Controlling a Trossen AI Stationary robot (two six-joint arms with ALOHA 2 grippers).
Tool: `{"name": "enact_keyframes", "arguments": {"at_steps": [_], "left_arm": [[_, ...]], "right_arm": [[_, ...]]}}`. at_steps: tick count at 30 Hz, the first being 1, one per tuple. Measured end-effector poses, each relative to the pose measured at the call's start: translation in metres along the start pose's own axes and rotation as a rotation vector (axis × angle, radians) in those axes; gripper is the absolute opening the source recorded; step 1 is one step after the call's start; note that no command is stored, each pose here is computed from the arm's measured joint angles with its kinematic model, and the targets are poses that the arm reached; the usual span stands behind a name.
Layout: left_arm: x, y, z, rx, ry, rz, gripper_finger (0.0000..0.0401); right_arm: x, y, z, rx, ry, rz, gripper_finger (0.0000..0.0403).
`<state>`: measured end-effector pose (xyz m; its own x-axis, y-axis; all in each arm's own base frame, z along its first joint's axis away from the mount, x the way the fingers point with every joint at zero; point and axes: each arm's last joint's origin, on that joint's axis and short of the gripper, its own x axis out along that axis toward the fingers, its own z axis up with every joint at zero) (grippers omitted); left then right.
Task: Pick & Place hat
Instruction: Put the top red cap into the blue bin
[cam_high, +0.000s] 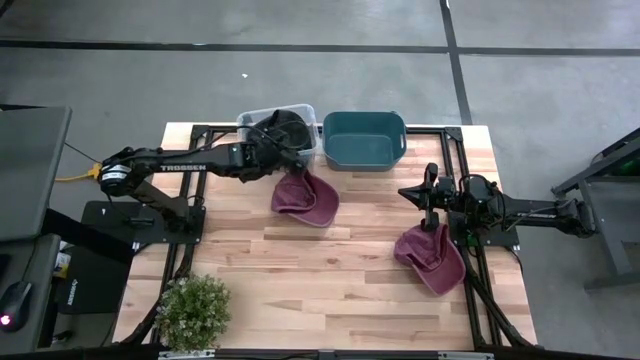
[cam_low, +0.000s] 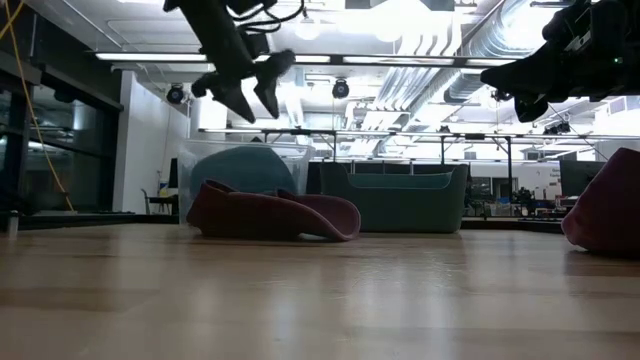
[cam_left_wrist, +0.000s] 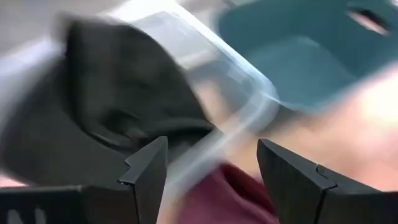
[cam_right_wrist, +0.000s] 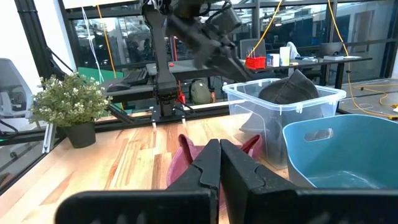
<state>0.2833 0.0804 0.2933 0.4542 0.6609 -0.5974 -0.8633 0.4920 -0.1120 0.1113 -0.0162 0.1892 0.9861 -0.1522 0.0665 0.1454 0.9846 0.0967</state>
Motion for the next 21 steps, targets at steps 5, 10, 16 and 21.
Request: {"name": "enact_keyframes", "arguments": {"at_steps": [5, 10, 16, 21], "left_arm": [[-0.01, -0.005, 0.003, -0.03, 0.105, -0.249, 0.0229], [-0.013, -0.011, 0.005, -0.027, 0.168, -0.42, 0.0229], [-0.012, -0.012, 0.0, 0.046, 0.212, -0.498, 0.0229], [-0.006, -0.007, -0.015, 0.096, 0.268, -0.513, 0.0229]], "right_arm": [[0.0, 0.0, 0.0, 0.0, 0.0, -0.001, 0.0001], [0.0, 0.0, 0.0, 0.0, 0.001, 0.0, 0.0001], [0.0, 0.0, 0.0, 0.0, 0.0, -0.001, 0.0001], [0.0, 0.0, 0.0, 0.0, 0.001, 0.0, 0.0001]]}}
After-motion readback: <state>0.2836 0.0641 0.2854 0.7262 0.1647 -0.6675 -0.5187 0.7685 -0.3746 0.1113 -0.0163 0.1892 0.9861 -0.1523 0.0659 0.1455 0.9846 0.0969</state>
